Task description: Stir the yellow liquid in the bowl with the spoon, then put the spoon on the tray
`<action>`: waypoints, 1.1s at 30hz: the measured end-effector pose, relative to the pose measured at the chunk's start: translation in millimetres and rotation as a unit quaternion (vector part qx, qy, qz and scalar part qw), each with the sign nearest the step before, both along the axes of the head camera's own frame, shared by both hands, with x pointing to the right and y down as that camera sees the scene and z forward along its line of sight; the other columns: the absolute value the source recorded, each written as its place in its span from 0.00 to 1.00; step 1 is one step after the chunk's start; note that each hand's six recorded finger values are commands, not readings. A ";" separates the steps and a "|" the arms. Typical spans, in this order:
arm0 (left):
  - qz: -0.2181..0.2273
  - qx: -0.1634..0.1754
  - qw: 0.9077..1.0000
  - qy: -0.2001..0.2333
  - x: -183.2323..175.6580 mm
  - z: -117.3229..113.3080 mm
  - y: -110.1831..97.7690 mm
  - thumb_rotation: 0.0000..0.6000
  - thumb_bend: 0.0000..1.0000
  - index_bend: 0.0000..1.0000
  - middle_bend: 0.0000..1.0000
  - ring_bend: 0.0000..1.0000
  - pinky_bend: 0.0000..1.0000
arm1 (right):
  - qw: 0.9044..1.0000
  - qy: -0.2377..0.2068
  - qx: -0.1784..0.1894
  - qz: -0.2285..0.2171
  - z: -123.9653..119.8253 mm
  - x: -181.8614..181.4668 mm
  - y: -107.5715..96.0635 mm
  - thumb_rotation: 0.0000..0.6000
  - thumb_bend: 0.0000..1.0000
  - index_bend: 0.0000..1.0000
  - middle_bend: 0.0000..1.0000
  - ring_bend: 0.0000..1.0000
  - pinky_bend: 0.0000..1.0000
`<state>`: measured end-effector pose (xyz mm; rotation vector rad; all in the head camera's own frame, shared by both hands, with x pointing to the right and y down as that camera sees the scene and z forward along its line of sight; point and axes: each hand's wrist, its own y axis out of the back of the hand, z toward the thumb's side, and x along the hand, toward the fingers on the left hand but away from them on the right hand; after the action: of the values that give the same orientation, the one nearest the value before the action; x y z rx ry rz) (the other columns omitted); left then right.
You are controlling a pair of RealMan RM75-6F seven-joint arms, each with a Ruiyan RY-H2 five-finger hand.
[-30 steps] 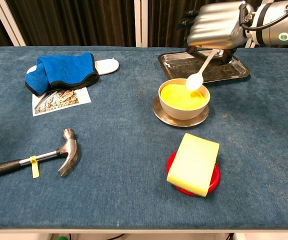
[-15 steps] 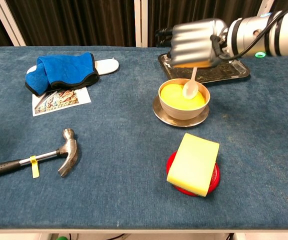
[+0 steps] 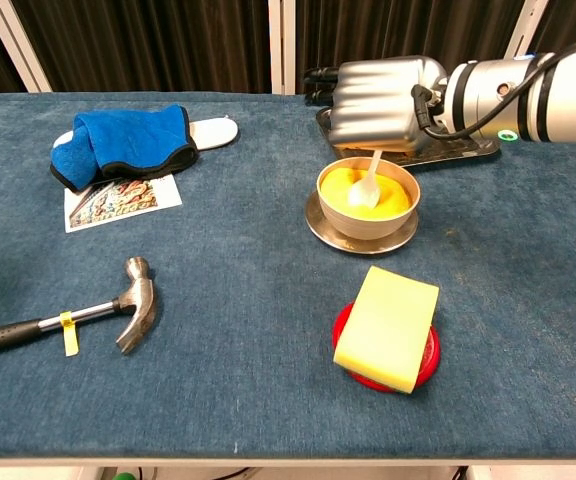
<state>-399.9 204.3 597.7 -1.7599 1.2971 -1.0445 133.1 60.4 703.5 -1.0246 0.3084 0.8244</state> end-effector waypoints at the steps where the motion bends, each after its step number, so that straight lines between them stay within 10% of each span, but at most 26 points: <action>1: 0.000 0.001 1.000 0.000 0.1 -0.2 -0.3 1.00 0.13 0.17 0.16 0.13 0.11 | 1.000 -0.007 -0.005 0.009 0.2 1.0 1.6 1.00 0.47 0.69 0.36 0.08 0.00; 9: 0.002 0.003 1.000 0.000 1.4 -1.6 -1.0 1.00 0.13 0.17 0.16 0.13 0.12 | 0.993 -0.056 -0.048 0.088 4.3 11.8 6.3 1.00 0.47 0.71 0.37 0.10 0.00; 26: 0.008 0.007 1.000 -0.007 7.3 -8.2 -3.9 1.00 0.13 0.17 0.16 0.13 0.11 | 0.942 -0.181 -0.093 0.268 -7.8 53.3 -28.1 1.00 0.47 0.71 0.37 0.10 0.00; 33: 0.012 0.009 1.000 -0.009 12.6 -11.9 -5.7 1.00 0.13 0.17 0.15 0.13 0.11 | 0.965 -0.145 -0.053 0.213 -17.1 53.7 -34.2 1.00 0.47 0.71 0.37 0.10 0.00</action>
<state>-387.3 198.5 585.8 -1.7441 1.2687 -1.0300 186.8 26.1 686.3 -1.3201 -0.1271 1.0338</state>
